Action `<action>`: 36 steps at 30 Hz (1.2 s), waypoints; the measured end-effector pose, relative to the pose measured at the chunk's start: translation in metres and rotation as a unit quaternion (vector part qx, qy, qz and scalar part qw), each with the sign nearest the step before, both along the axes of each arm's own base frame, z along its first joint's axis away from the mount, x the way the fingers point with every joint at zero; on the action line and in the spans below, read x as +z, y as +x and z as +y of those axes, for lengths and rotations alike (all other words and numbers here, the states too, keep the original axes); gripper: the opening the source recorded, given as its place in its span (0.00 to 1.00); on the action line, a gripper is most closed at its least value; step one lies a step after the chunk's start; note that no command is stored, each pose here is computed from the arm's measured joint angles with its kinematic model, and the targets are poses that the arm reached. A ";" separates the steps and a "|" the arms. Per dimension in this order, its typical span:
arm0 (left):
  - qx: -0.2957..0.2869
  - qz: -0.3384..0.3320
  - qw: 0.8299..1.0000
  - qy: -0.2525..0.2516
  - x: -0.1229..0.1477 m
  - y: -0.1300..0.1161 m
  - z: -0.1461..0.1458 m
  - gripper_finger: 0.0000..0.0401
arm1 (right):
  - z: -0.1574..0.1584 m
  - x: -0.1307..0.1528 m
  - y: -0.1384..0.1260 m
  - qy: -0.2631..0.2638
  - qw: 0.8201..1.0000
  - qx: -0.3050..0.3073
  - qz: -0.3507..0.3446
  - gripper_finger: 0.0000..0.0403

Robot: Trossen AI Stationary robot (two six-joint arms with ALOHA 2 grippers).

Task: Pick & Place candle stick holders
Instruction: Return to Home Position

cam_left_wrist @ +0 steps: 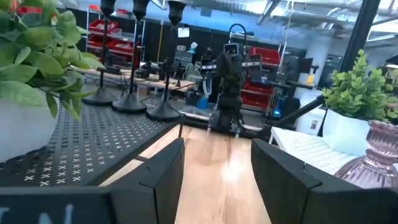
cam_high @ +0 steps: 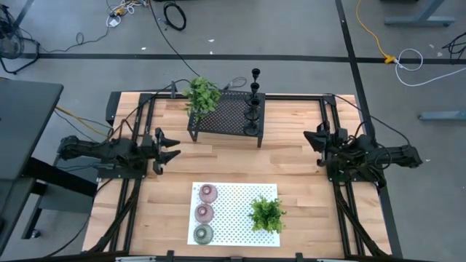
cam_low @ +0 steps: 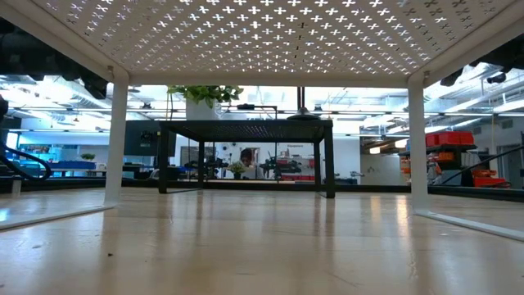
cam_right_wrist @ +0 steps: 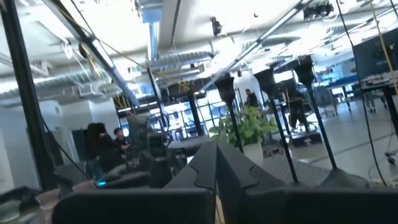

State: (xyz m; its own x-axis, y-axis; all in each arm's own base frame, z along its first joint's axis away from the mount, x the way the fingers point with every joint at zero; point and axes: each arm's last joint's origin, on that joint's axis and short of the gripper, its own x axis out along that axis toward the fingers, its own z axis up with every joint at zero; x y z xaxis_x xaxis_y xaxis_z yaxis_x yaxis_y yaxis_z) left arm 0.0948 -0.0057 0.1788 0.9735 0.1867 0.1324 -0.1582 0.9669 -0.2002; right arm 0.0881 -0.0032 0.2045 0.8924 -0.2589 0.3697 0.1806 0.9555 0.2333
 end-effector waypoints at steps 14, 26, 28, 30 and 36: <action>0.000 0.009 1.000 0.002 -0.002 0.001 0.000 0.47 | 0.000 -0.001 0.001 0.001 1.000 0.000 0.004 0.02; 0.000 0.009 1.000 0.002 -0.002 0.001 0.000 0.47 | 0.000 -0.001 0.001 0.001 1.000 0.000 0.004 0.02; 0.000 0.009 1.000 0.002 -0.002 0.001 0.000 0.47 | 0.000 -0.001 0.001 0.001 1.000 0.000 0.004 0.02; 0.000 0.009 1.000 0.002 -0.002 0.001 0.000 0.47 | 0.000 -0.001 0.001 0.001 1.000 0.000 0.004 0.02; 0.000 0.009 1.000 0.002 -0.002 0.001 0.000 0.47 | 0.000 -0.001 0.001 0.001 1.000 0.000 0.004 0.02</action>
